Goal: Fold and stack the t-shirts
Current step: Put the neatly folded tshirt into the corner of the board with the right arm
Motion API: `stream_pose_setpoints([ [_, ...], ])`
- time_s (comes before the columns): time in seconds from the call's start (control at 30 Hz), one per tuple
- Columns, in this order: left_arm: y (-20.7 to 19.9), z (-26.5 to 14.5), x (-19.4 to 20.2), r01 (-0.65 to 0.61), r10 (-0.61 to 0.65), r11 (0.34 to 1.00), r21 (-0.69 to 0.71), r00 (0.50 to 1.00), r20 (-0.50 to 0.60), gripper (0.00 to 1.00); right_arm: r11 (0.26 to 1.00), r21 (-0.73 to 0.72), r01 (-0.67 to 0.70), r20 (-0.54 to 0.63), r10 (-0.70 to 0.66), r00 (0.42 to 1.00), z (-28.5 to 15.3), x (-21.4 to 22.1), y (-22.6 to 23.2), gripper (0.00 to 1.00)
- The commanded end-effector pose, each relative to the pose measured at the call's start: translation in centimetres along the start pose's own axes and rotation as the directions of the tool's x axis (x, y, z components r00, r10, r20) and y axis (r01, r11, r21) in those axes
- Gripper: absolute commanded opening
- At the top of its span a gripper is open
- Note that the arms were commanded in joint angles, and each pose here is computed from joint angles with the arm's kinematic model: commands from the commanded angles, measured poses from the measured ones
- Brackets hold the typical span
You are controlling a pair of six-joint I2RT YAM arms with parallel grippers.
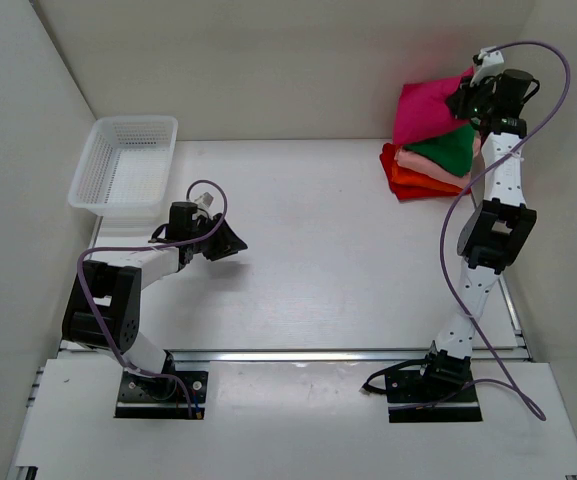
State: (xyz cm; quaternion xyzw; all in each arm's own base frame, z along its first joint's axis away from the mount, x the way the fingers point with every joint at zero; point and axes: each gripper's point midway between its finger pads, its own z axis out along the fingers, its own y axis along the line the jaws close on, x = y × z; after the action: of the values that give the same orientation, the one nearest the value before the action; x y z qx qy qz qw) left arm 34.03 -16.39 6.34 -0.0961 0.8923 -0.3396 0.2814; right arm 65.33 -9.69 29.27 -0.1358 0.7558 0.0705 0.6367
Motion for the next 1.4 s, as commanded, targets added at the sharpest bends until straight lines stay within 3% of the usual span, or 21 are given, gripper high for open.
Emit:
stream_pose_setpoints([
  [0.0, -0.2, 0.1, -0.3, -0.013, 0.013, 1.000, 0.002, 1.000, 0.009, 0.50, 0.995, 0.095, 0.017, -0.109, -0.007, 0.994, 0.0, 4.9, -3.2, 0.00],
  [0.4, 0.0, 0.4, 0.4, -0.006, 0.006, 1.000, 0.007, 1.000, -0.006, 0.49, 0.968, 0.222, 0.119, -0.294, -0.051, 0.955, 0.4, 11.2, -4.5, 0.00],
  [0.53, 0.2, 0.3, 0.4, -0.004, 0.004, 1.000, 0.001, 1.000, -0.006, 0.51, 0.944, 0.285, 0.168, -0.292, -0.081, 0.953, 0.0, 9.4, -5.0, 0.21],
  [0.6, 0.0, 0.3, 0.4, -0.010, 0.010, 1.000, 0.013, 1.000, -0.004, 0.51, 0.939, 0.291, 0.181, -0.262, -0.104, 0.960, -0.4, 7.3, -4.8, 0.37],
  [0.87, -0.6, -0.5, 0.5, -0.003, 0.002, 0.999, 0.036, 1.000, 0.006, 0.51, 0.899, 0.361, 0.249, -0.144, -0.211, 0.967, -4.0, -3.5, -2.8, 0.55],
  [1.03, -0.8, -1.3, 0.0, -0.008, 0.007, 0.999, 0.046, 0.999, 0.033, 0.51, 0.879, 0.403, 0.256, -0.104, -0.233, 0.967, -6.6, -7.4, -1.6, 0.75],
  [1.1, -1.1, -1.4, 0.3, -0.007, 0.005, 0.999, 0.054, 0.999, 0.032, 0.51, 0.907, 0.350, 0.233, -0.074, -0.221, 0.972, -6.5, -7.4, 0.1, 0.69],
  [1.17, -1.1, -1.3, 0.6, 0.000, -0.001, 0.998, 0.058, 1.000, 0.026, 0.51, 0.934, 0.299, 0.197, -0.047, -0.192, 0.980, -6.2, -7.1, 1.1, 0.34],
  [1.2, -1.3, -1.4, 0.7, 0.001, -0.003, 0.998, 0.064, 1.000, 0.023, 0.51, 0.950, 0.260, 0.172, -0.032, -0.170, 0.985, -5.7, -6.9, 1.8, 0.29],
  [1.23, -1.4, -1.4, 0.9, 0.002, -0.004, 0.998, 0.069, 1.000, 0.018, 0.51, 0.958, 0.235, 0.167, -0.048, -0.160, 0.986, -4.9, -5.6, 2.1, 0.17],
  [1.27, -1.5, -1.4, 0.7, -0.003, 0.002, 0.998, 0.067, 1.000, 0.024, 0.51, 0.967, 0.217, 0.132, -0.063, -0.121, 0.991, -4.2, -4.1, 2.1, 0.12],
  [1.37, -1.2, -1.7, 0.9, 0.003, -0.005, 0.998, 0.062, 1.000, 0.025, 0.51, 0.980, 0.167, 0.105, -0.111, -0.087, 0.990, -1.6, 0.2, 1.8, 0.16],
])
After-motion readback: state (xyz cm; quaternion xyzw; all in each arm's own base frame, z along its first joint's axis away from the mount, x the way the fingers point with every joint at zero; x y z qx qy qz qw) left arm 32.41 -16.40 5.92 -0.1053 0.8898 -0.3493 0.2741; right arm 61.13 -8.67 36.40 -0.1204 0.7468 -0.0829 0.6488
